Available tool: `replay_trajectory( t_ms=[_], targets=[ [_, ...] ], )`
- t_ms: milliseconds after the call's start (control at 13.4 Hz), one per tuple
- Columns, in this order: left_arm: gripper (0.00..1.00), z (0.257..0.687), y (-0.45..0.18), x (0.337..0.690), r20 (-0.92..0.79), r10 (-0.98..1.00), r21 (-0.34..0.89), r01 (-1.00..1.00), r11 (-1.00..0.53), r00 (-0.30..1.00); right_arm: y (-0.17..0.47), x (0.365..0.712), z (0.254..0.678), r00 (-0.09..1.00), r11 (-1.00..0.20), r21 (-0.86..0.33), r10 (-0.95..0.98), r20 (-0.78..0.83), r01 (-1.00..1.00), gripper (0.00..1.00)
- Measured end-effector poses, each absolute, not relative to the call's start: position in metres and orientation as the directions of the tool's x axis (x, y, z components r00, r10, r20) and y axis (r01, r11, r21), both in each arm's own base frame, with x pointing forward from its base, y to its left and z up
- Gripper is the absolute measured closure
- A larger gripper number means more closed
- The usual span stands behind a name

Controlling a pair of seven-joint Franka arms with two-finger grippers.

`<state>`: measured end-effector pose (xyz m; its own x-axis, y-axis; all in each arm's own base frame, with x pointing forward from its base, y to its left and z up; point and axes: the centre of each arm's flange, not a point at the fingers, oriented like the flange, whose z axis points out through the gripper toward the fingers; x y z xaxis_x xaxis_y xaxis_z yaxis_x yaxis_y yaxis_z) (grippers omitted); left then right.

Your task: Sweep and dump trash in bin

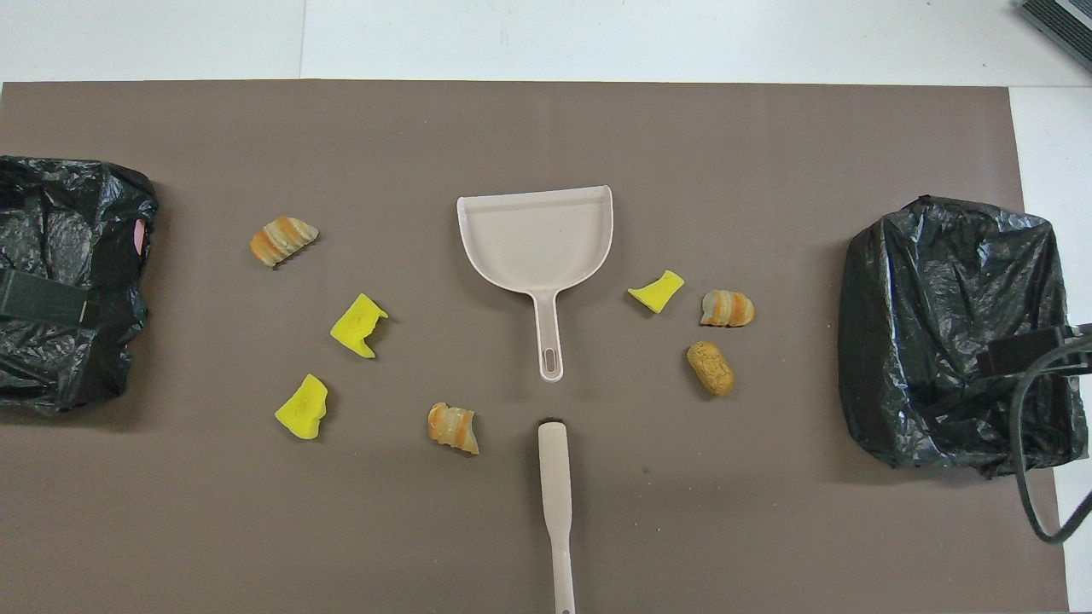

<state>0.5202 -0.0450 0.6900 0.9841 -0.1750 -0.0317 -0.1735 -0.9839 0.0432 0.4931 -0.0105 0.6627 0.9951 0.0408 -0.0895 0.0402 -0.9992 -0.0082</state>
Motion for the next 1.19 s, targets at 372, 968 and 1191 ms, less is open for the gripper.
replay_trajectory(
  t_ms=[372, 968, 1191],
  targets=[
    [0.00, 0.690, -0.045, 0.520, -0.032, -0.175, 0.043, -0.174, -0.984, 0.984, -0.004, 0.498, 0.661, 0.995, -0.997, 0.024, 0.065, -0.076, 0.067, 0.00],
    [0.00, 0.690, -0.045, 0.520, -0.032, -0.175, 0.043, -0.174, -0.984, 0.984, 0.067, 0.568, 0.608, 0.983, -0.986, 0.042, 0.160, -0.085, 0.164, 0.00],
    [0.00, 0.690, -0.045, 0.520, -0.032, -0.175, 0.043, -0.174, -0.984, 0.984, 0.113, 0.599, 0.577, 0.987, -0.987, 0.048, 0.150, -0.061, 0.153, 0.00]
  ],
)
